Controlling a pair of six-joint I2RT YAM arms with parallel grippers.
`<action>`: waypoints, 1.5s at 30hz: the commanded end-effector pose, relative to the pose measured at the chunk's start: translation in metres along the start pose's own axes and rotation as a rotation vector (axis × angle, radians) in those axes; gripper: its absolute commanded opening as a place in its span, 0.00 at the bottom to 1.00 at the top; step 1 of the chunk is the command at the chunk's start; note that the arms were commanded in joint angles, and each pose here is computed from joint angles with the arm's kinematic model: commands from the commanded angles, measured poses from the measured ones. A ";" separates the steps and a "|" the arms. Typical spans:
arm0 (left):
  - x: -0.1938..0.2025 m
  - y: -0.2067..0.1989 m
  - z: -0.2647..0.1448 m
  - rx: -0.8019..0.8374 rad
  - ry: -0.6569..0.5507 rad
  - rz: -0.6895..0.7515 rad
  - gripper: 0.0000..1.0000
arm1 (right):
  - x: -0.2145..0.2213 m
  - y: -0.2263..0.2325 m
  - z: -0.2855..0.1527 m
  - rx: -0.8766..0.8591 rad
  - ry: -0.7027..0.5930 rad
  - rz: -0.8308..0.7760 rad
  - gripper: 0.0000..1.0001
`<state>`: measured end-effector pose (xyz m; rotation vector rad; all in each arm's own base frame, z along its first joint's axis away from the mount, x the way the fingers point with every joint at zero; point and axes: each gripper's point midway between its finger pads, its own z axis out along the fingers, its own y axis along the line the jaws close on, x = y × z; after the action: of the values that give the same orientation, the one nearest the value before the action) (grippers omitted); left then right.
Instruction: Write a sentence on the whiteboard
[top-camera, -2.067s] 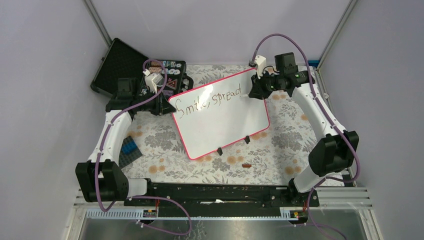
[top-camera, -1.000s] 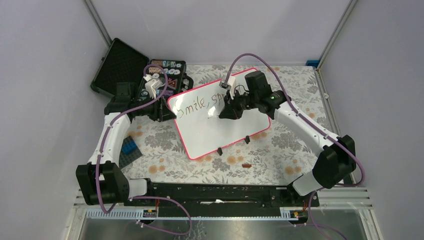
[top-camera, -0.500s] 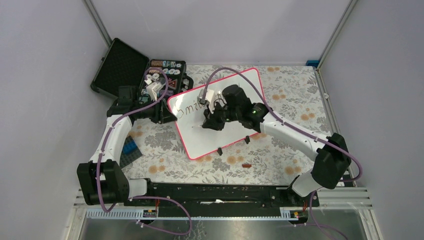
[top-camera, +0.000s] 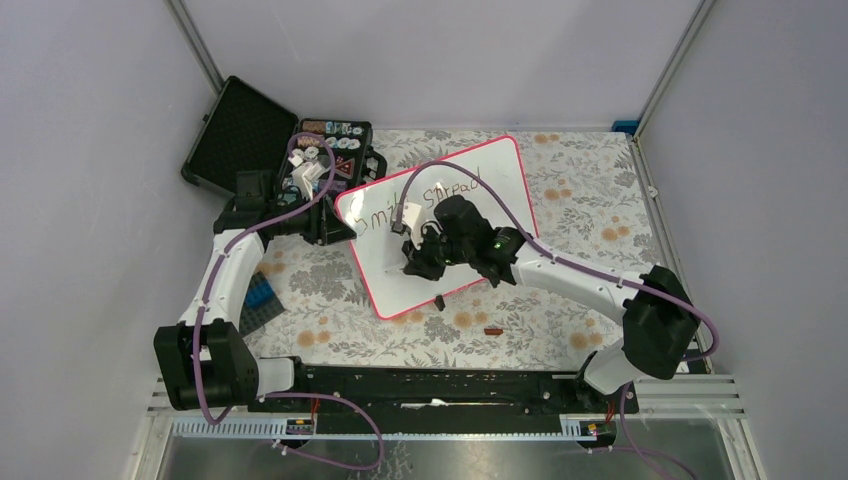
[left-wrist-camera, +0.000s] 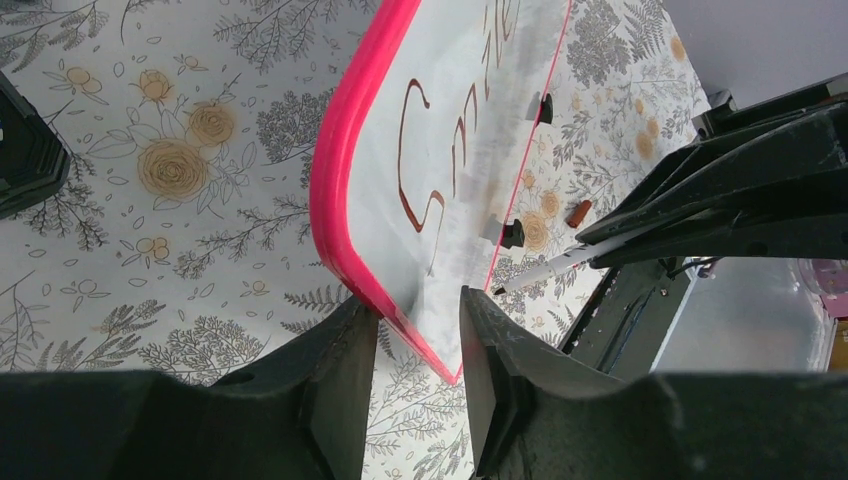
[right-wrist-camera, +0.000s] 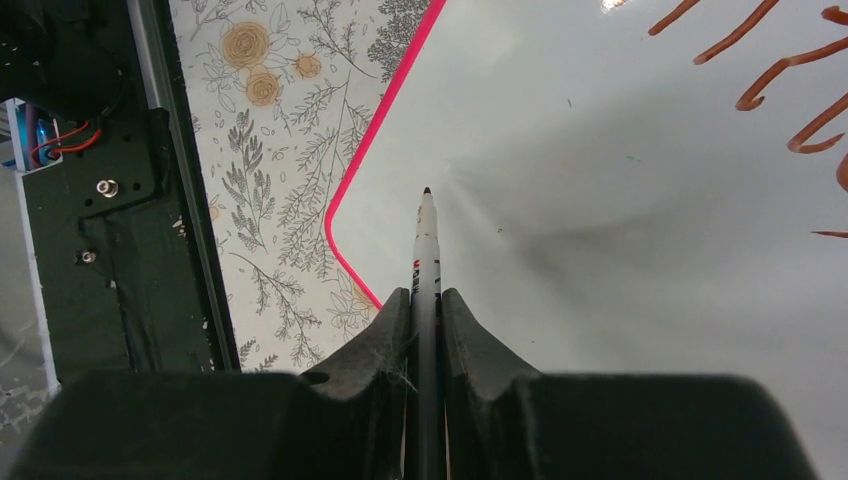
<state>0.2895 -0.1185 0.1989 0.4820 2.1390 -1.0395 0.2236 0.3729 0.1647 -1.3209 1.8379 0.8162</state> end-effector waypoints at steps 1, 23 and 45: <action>-0.007 -0.006 0.004 0.053 -0.031 0.031 0.38 | -0.024 0.003 -0.005 0.027 -0.080 -0.028 0.00; -0.002 0.001 0.010 0.020 -0.018 0.020 0.00 | -0.022 -0.001 0.007 0.065 -0.098 -0.061 0.00; -0.004 0.001 0.009 0.015 -0.021 0.025 0.00 | -0.020 -0.010 0.010 0.106 -0.048 -0.060 0.00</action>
<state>0.2890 -0.1258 0.1946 0.4377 2.1555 -1.1013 0.2316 0.3797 0.1605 -1.2817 1.8052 0.7378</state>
